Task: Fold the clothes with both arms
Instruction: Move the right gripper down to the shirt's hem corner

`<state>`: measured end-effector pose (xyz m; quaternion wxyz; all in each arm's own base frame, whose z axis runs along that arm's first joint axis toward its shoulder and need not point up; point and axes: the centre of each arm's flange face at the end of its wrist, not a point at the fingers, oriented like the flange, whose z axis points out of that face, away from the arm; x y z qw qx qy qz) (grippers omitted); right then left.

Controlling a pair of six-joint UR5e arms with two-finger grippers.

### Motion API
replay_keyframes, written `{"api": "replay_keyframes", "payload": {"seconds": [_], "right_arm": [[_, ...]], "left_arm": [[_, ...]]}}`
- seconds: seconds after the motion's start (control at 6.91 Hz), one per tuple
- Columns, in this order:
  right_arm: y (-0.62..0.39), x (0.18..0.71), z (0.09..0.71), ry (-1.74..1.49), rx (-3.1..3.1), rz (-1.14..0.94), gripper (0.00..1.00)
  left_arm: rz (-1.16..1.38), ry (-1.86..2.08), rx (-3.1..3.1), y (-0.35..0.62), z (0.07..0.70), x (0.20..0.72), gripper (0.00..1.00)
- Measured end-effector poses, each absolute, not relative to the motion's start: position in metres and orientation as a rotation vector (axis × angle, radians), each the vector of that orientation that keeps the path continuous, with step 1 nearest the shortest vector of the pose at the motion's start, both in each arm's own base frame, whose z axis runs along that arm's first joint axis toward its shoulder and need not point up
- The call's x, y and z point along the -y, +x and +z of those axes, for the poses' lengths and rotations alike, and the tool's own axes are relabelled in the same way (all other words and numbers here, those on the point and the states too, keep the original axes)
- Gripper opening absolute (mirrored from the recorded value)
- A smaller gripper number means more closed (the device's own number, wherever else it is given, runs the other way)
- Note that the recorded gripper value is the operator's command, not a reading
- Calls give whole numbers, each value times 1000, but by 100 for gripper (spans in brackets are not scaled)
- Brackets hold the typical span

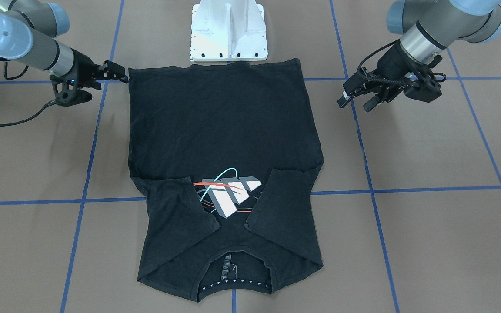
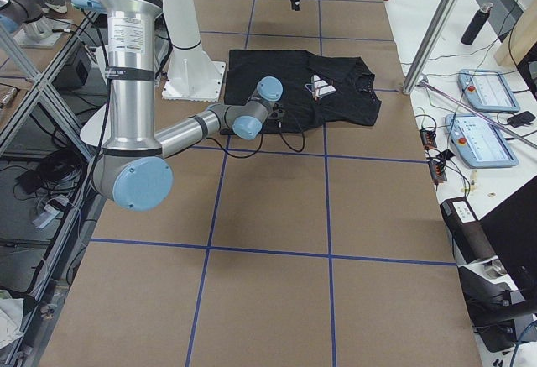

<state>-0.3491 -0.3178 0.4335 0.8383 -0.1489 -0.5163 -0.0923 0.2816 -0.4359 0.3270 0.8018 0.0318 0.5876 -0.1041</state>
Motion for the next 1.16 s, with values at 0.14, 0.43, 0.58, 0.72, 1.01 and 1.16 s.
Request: {"api": "replay_keyframes", "payload": {"seconds": [0.14,0.43,0.58,0.72,1.01,1.16], "right_arm": [[-361,295,433,-349,1083,-224,100],[-388,257,431,-378,1072,-227,99],[-395,249,434,-383,1063,-223,99],[-399,246,442,-389,1047,-216,98],[-406,247,452,-385,1026,-202,78],[-407,247,453,-384,1024,-199,66]], "left_arm": [[-222,70,-1261,281,326,435,100],[-219,72,-1265,281,324,434,100],[-219,72,-1264,281,324,434,100],[-219,72,-1264,282,324,434,100],[-219,72,-1264,282,324,434,100],[-219,72,-1264,281,324,434,100]]}}
